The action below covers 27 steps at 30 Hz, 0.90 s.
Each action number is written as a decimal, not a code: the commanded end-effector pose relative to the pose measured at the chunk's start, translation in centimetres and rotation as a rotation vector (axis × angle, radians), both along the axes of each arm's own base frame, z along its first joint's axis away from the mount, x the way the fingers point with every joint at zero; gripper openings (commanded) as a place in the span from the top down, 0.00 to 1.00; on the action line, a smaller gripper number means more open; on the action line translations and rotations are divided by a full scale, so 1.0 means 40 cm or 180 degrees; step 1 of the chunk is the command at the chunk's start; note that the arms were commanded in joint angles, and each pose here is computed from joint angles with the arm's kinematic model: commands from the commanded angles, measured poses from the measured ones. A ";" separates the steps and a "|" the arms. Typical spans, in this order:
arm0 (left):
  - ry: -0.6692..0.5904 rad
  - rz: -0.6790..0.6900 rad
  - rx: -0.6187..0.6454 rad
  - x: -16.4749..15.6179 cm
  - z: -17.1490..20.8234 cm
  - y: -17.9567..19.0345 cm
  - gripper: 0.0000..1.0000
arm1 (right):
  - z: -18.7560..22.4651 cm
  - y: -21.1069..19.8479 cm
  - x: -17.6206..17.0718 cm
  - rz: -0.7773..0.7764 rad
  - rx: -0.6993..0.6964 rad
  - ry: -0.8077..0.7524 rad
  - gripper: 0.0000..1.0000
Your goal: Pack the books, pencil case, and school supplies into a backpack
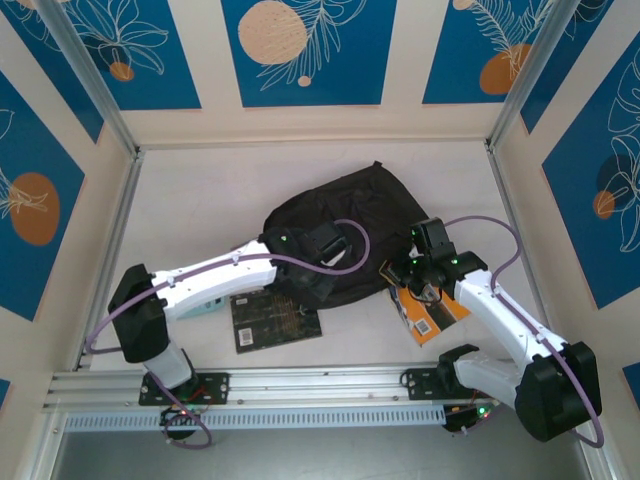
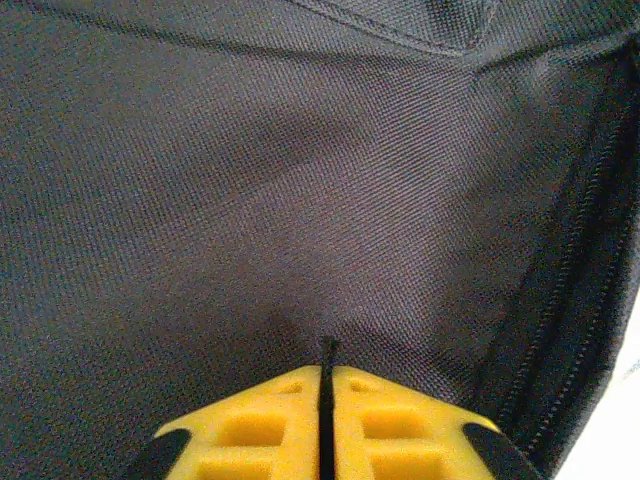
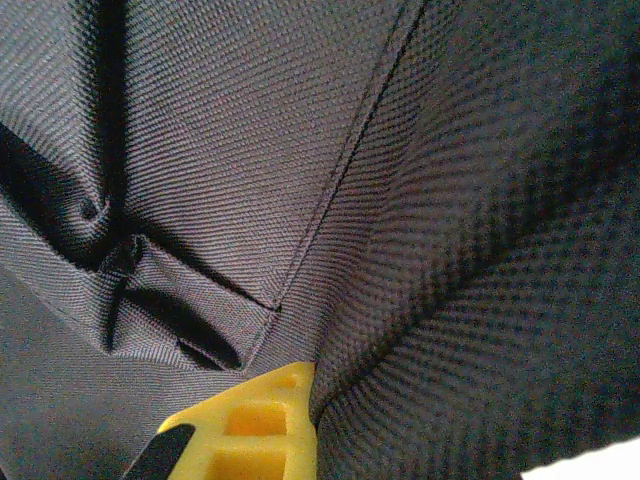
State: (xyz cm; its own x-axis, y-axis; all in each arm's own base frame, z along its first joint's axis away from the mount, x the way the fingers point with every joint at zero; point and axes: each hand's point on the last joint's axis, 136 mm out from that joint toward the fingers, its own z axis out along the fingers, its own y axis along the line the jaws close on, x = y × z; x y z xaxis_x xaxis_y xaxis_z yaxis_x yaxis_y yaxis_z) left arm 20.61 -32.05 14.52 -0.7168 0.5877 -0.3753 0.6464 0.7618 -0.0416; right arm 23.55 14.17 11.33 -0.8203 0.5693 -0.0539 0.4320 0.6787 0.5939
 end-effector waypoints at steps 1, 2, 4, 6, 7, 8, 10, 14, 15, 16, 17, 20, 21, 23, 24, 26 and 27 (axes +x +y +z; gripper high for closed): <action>0.0048 -0.0069 0.0009 -0.019 -0.001 0.000 1.00 | 0.008 0.007 0.001 0.0109 0.0055 -0.0057 1.00; 0.0019 -0.0057 -0.0005 -0.018 0.008 0.003 1.00 | 0.007 0.005 0.002 0.0102 0.0051 -0.0055 1.00; -0.0048 -0.0010 -0.0038 -0.012 0.027 0.011 1.00 | 0.007 0.002 0.002 0.0107 0.0038 -0.0062 1.00; -0.0129 0.0046 -0.0094 -0.007 0.051 0.020 1.00 | 0.003 -0.005 0.003 0.0107 -0.0015 -0.0064 1.00; -0.0180 0.0086 -0.0110 -0.003 0.062 0.028 1.00 | 0.002 -0.011 0.003 0.0109 -0.0052 -0.0067 1.00; -0.0238 0.0125 -0.0129 0.000 0.074 0.036 1.00 | 0.000 -0.016 0.004 0.0105 -0.0083 -0.0067 1.00; -0.0347 0.0207 -0.0135 0.006 0.092 0.056 1.00 | -0.002 -0.025 0.006 0.0099 -0.0143 -0.0070 1.00; -0.0551 0.0391 -0.0141 0.017 0.117 0.105 1.00 | -0.011 -0.050 0.010 0.0061 -0.0256 -0.0071 1.00; -0.0598 0.0441 -0.0147 0.018 0.122 0.119 1.00 | -0.015 -0.056 0.010 0.0053 -0.0276 -0.0063 1.00; -0.0626 0.0466 -0.0151 0.018 0.125 0.128 1.00 | -0.018 -0.060 0.011 0.0038 -0.0285 -0.0061 1.00; -0.0648 0.0496 -0.0140 0.018 0.124 0.138 1.00 | -0.021 -0.065 0.012 0.0026 -0.0294 -0.0056 1.00; -0.0692 0.0568 -0.0109 0.020 0.122 0.162 1.00 | -0.028 -0.077 0.015 0.0000 -0.0323 -0.0054 1.00; -0.0704 0.0580 -0.0096 0.021 0.120 0.168 1.00 | -0.031 -0.082 0.015 -0.0009 -0.0339 -0.0046 1.00; -0.0725 0.0627 -0.0067 0.026 0.116 0.181 1.00 | -0.033 -0.092 0.020 -0.0024 -0.0371 -0.0048 1.00; -0.0737 0.0641 -0.0061 0.028 0.115 0.186 1.00 | -0.032 -0.097 0.022 -0.0028 -0.0387 -0.0054 1.00; -0.0762 0.0683 -0.0038 0.035 0.114 0.197 1.00 | -0.032 -0.108 0.027 -0.0037 -0.0426 -0.0058 1.00; -0.0778 0.0705 -0.0029 0.040 0.115 0.204 1.00 | -0.030 -0.114 0.030 -0.0040 -0.0441 -0.0065 1.00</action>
